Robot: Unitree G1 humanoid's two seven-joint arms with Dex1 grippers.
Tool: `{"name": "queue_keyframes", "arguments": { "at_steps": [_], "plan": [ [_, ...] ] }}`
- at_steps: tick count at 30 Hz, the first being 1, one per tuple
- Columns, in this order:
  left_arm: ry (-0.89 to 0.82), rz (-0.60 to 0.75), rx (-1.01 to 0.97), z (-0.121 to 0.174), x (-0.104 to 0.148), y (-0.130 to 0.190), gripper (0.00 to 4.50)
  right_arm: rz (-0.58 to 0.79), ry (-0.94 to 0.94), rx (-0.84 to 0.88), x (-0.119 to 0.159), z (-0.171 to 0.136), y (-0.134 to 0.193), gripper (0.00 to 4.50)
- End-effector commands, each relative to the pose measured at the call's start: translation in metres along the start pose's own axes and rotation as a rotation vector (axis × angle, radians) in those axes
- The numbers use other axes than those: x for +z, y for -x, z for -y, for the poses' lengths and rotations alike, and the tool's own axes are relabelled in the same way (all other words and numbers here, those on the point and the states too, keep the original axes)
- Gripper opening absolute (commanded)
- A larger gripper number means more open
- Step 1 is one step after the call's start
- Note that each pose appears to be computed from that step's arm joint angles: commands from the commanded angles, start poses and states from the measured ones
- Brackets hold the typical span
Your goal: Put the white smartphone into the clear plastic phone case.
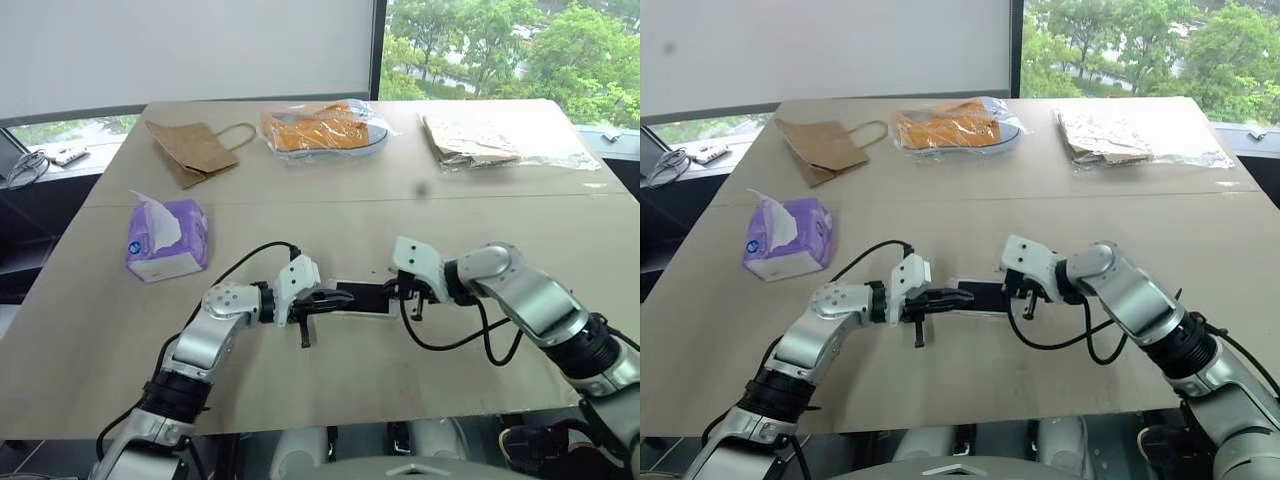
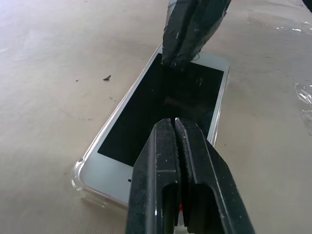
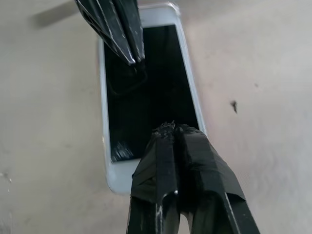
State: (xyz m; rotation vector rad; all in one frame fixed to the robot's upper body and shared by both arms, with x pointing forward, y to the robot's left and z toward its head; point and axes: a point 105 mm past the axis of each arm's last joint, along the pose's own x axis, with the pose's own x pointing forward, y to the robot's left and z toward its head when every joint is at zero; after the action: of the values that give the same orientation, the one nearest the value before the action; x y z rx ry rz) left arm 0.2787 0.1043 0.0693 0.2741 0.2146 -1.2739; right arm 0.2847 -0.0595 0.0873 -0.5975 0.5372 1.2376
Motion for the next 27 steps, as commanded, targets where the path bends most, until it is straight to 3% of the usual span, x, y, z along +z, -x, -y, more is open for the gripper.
{"name": "queue_keyframes", "arguments": {
  "at_steps": [1, 5, 11, 15, 20, 27],
  "plan": [
    [-0.027, 0.005, 0.004, 0.001, 0.005, 0.001, 0.10, -0.190, -0.153, 0.090, -0.062, -0.024, -0.022, 0.00],
    [-0.021, 0.013, 0.017, 0.000, 0.006, 0.001, 0.10, -0.185, -0.139, 0.065, -0.064, -0.021, -0.021, 0.00],
    [0.060, 0.197, 0.149, -0.021, 0.032, 0.013, 0.10, 0.190, -0.093, -0.103, 0.004, 0.008, 0.005, 0.00],
    [0.091, 0.183, 0.229, -0.034, 0.026, 0.032, 0.10, 0.277, -0.107, -0.181, 0.025, 0.013, 0.042, 0.00],
    [0.095, 0.118, 0.260, -0.037, 0.013, 0.048, 0.10, 0.222, -0.087, -0.216, 0.020, 0.006, 0.066, 0.00],
    [0.096, 0.034, 0.155, -0.017, 0.006, 0.042, 0.10, 0.071, -0.070, -0.193, -0.011, -0.007, 0.064, 0.00]
  ]
}}
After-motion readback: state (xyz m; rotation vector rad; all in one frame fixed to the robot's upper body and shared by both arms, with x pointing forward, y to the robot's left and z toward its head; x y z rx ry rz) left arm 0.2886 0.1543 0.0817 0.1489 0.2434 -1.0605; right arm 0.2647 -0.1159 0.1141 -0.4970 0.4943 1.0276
